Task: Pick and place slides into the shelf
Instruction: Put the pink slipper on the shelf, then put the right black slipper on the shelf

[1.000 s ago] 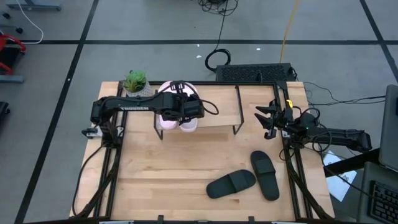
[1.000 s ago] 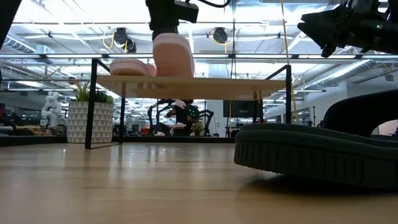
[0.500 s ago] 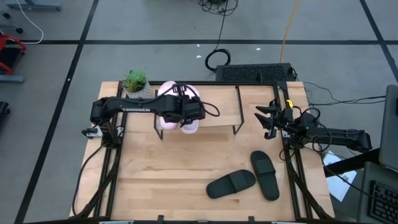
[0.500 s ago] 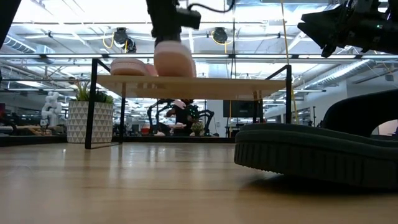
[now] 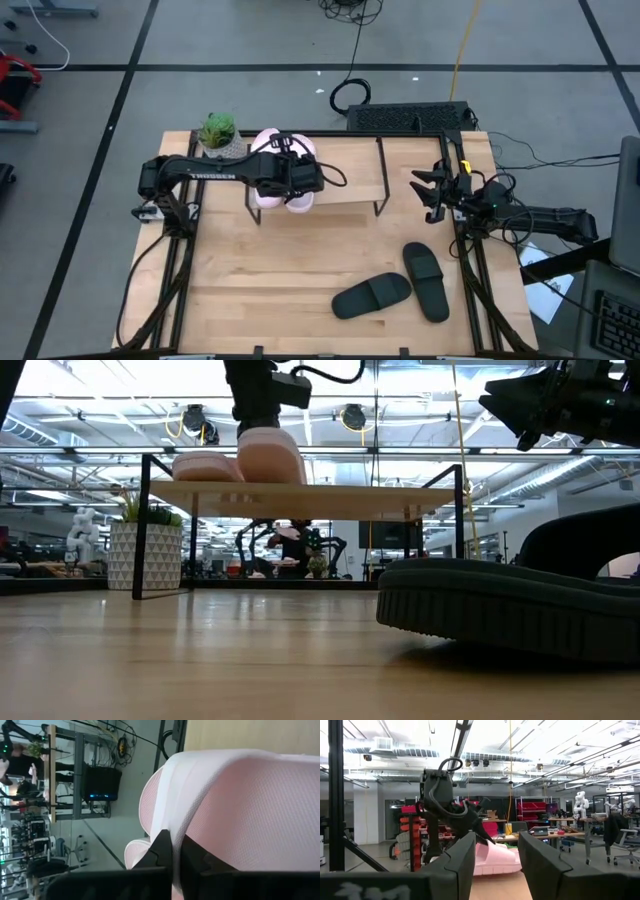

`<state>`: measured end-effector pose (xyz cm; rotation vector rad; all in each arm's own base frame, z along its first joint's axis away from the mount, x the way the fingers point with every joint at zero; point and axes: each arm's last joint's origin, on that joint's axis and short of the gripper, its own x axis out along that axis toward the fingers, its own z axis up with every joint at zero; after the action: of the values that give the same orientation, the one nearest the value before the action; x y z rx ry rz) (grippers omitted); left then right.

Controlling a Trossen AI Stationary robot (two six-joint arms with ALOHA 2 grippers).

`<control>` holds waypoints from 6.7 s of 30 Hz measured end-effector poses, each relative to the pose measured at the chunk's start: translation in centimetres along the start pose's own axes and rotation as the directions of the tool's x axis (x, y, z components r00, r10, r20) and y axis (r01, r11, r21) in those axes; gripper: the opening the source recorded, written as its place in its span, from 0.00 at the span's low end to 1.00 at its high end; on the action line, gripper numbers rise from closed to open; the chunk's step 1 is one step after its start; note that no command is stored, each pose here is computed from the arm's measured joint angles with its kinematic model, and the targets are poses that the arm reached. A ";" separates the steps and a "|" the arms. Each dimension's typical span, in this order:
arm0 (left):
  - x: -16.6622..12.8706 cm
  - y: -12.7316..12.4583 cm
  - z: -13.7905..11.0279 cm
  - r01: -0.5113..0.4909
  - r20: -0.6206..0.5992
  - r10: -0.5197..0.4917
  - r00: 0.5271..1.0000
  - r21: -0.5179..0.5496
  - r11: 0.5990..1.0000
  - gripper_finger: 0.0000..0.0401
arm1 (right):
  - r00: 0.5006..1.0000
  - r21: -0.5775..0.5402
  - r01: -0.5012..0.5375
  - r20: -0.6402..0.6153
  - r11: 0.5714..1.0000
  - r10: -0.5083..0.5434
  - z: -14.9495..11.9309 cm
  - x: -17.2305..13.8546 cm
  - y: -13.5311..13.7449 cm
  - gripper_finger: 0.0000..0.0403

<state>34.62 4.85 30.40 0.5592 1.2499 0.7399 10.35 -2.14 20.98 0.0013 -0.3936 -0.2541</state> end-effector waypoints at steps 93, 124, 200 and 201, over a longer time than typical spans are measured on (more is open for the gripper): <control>2.4 -0.6 -1.4 -0.050 -0.109 0.057 0.992 0.065 0.997 0.14 | 1.000 -0.009 -0.001 -0.008 1.000 0.001 -0.1 0.0 0.0 0.35; 0.0 -0.7 -0.6 0.044 -0.040 -0.043 0.998 0.030 0.999 0.45 | 1.000 -0.008 -0.001 -0.008 1.000 0.001 -0.1 0.0 0.0 0.35; -24.2 -4.6 -17.0 0.517 0.503 -0.376 0.778 -0.173 0.839 0.48 | 0.858 -0.522 0.183 -0.329 0.833 -0.395 9.9 11.8 33.9 0.35; -24.3 -4.6 -17.0 0.517 0.503 -0.376 0.778 -0.172 0.839 0.48 | 0.857 -0.505 0.194 -0.330 0.841 -0.395 9.8 11.9 34.2 0.35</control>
<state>15.53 -16.84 38.41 0.1411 0.7618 0.3444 25.59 28.55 36.21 -0.3456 0.1169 -0.6475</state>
